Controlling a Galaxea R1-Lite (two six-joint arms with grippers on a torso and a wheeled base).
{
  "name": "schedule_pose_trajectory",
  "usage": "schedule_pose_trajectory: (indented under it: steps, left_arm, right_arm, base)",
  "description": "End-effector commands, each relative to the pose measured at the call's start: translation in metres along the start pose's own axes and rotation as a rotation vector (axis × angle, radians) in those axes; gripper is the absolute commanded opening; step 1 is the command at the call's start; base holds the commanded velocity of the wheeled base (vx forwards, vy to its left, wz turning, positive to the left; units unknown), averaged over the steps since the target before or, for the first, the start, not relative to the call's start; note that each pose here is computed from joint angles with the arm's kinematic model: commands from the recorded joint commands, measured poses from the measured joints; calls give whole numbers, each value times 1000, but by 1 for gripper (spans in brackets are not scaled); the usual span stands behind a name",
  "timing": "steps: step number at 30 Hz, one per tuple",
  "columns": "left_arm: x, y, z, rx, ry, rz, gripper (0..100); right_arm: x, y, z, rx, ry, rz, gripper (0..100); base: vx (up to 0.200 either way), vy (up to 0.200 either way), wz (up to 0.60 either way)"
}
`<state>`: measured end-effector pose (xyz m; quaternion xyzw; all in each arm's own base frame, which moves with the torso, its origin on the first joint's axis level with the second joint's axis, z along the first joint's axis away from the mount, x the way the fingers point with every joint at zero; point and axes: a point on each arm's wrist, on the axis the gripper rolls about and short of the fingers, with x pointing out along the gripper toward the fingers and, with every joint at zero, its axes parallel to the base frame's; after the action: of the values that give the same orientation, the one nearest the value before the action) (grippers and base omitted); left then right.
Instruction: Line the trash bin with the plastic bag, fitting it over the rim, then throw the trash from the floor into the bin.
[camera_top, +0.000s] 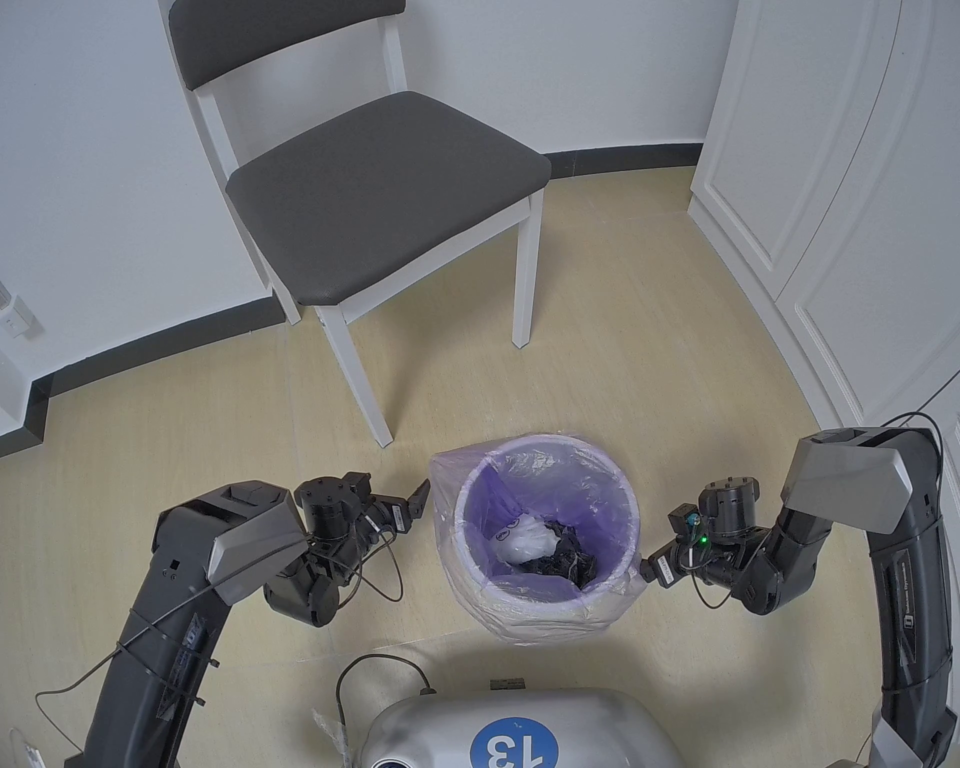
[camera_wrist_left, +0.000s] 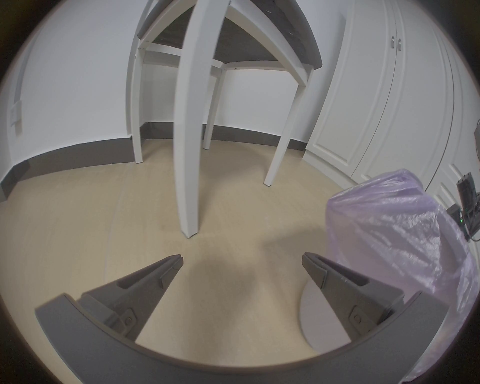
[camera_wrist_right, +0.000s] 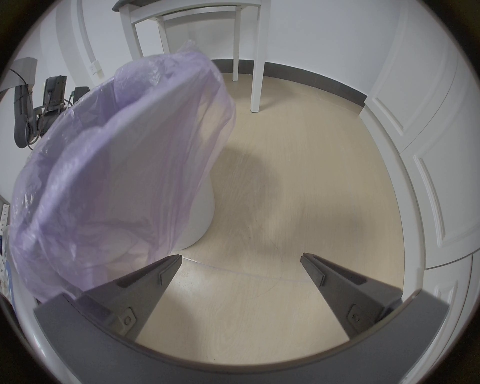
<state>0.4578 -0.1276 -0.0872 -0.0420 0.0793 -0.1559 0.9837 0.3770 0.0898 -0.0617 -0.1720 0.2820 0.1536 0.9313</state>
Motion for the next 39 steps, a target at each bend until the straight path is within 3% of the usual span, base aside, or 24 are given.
schedule_pose_trajectory:
  steps: [1, 7, 15, 19, 25, 30, 32, 34, 35, 36, 39]
  left_arm:
    - [-15, 11, 9, 10, -5, 30, 100]
    - [-31, 15, 16, 29, -22, 42, 100]
    - [-60, 1, 53, 37, -58, 19, 100]
    - [-84, -10, 85, 57, -80, 4, 100]
    - [-129, -20, 130, 75, -110, -15, 100]
    - [-167, -18, 156, 87, -135, 4, 100]
    - [-175, -18, 164, 88, -153, 7, 100]
    - [-201, -21, 190, 93, -226, 8, 100]
    - [-201, -21, 190, 93, -226, 8, 100]
    - [-224, -23, 212, 97, -287, 12, 100]
    - [-256, -27, 236, 99, -344, 11, 100]
  right_arm:
    - [-17, -15, 15, 11, -37, -26, 100]
    - [-47, -41, 38, 34, -104, -50, 100]
    - [-68, -57, 39, 72, -123, -17, 100]
    - [-70, -54, 40, 188, -147, -6, 100]
    - [-101, -63, 68, 313, -262, -53, 100]
    - [-123, -79, 108, 442, -419, -160, 100]
    - [-130, -82, 118, 460, -461, -179, 100]
    - [-159, -91, 142, 495, -577, -218, 100]
    - [-159, -91, 142, 495, -577, -218, 100]
    - [-195, -93, 159, 504, -675, -227, 100]
    - [-243, -92, 168, 496, -774, -236, 100]
  base:
    - [0, 0, 0]
    - [0, 0, 0]
    - [0, 0, 0]
    - [0, 0, 0]
    - [0, 0, 0]
    - [0, 0, 0]
    - [0, 0, 0]
    - [0, 0, 0]
    - [0, 0, 0]
    - [0, 0, 0]
    - [0, 0, 0]
